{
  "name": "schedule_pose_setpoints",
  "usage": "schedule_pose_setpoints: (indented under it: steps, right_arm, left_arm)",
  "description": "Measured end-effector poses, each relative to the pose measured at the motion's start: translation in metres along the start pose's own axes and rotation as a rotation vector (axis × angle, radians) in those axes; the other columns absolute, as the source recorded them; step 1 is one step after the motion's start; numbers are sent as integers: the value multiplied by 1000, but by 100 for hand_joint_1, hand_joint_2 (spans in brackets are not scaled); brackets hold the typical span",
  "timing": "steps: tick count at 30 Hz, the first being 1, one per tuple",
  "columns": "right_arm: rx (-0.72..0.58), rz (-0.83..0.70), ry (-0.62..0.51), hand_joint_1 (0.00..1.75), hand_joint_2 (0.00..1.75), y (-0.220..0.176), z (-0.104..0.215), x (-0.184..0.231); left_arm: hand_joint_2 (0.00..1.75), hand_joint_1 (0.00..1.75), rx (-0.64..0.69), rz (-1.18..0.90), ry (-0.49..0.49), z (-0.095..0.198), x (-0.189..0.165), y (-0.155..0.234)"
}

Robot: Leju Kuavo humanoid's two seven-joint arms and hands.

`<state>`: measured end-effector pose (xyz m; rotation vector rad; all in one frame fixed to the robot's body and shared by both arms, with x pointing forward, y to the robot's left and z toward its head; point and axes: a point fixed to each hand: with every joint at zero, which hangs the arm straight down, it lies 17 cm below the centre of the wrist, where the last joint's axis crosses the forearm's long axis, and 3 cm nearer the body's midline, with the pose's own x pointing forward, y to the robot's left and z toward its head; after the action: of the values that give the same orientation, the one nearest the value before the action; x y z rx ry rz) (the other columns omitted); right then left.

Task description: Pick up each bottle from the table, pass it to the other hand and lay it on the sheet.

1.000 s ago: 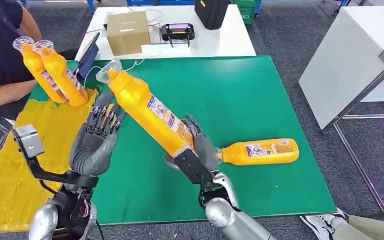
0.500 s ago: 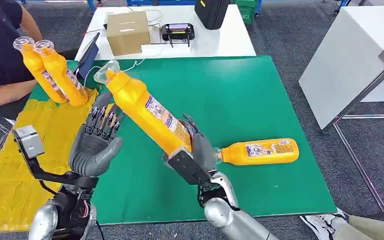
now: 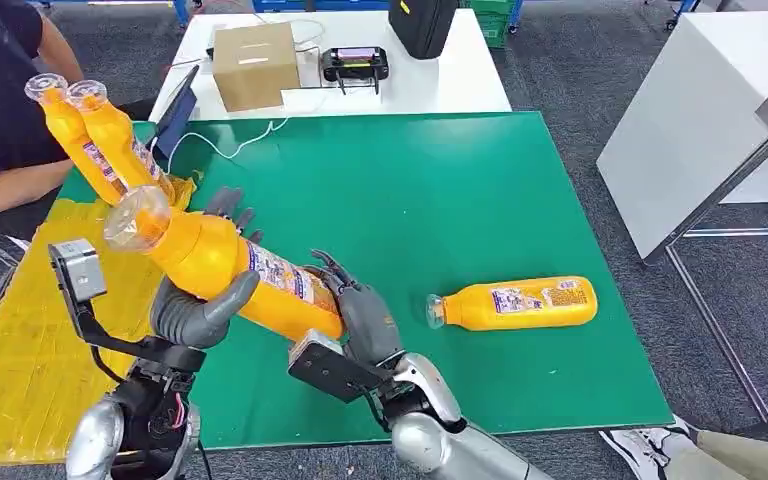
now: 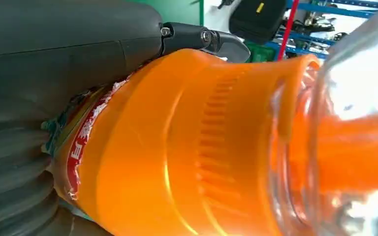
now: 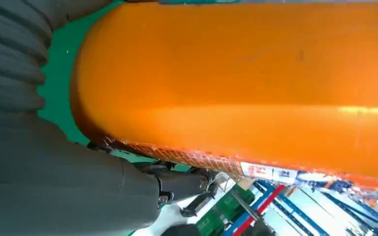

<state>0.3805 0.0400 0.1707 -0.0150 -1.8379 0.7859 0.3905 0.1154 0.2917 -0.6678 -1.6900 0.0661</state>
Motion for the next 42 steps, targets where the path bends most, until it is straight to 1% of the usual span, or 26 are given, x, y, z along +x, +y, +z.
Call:
schedule_pose_setpoints:
  steps: [3, 4, 5, 10, 19, 20, 23, 25, 26, 27, 29, 32, 33, 35, 38, 42]
  right_arm:
    - [18, -2, 1, 175, 175, 4, 1, 2]
    - [20, -1, 0, 175, 175, 4, 1, 3]
    - [27, -1, -2, 175, 175, 5, 1, 4]
    - [36, 0, -14, 175, 175, 7, 1, 6]
    - [42, 9, -10, 175, 175, 7, 2, 8]
    - [32, 11, -18, 175, 175, 4, 3, 7]
    - [10, -13, -98, 175, 175, -5, 11, 8]
    - [9, -13, -116, 175, 175, -8, 14, 6]
    - [10, -12, -114, 143, 175, -8, 15, 5]
    - [10, -11, -112, 0, 175, -9, 16, 3]
    - [9, -6, -85, 0, 175, -10, 17, -4]
    - [-8, -8, 17, 0, 175, -15, 29, -29]
    - [-20, 1, 29, 0, 0, -17, 36, -36]
    - [-53, 38, 34, 0, 0, -24, 50, -44]
    - [-48, 141, 1, 0, 0, -26, 69, -33]
    - [-44, 205, 4, 0, 0, -41, 87, -20]
  left_arm:
    - [175, 0, -2, -6, 7, -1, -1, -1]
    - [175, 58, -2, -9, 7, -1, -1, -1]
    - [175, 173, -4, -10, 6, -1, -1, -2]
    - [175, 175, -26, -49, -34, 0, 4, -6]
    - [175, 175, -39, -81, -51, 0, 8, -9]
    - [175, 175, -43, -82, -60, 2, 8, -10]
    - [175, 175, -69, -69, -76, 11, 7, -14]
    - [175, 175, -75, -76, -76, 13, 8, -15]
    - [175, 175, -76, -81, -75, 13, 9, -16]
    - [175, 175, -76, -93, -74, 13, 9, -17]
    - [175, 175, -71, -169, -85, 13, 9, -18]
    - [175, 175, -48, -408, -147, 14, 13, -14]
    - [175, 175, -42, -461, -162, 16, 13, -11]
    - [175, 175, -22, -613, -185, 16, 12, -3]
    - [175, 175, 37, -909, -196, 13, 11, 15]
    - [175, 175, 112, -1249, -187, 7, 14, 39]
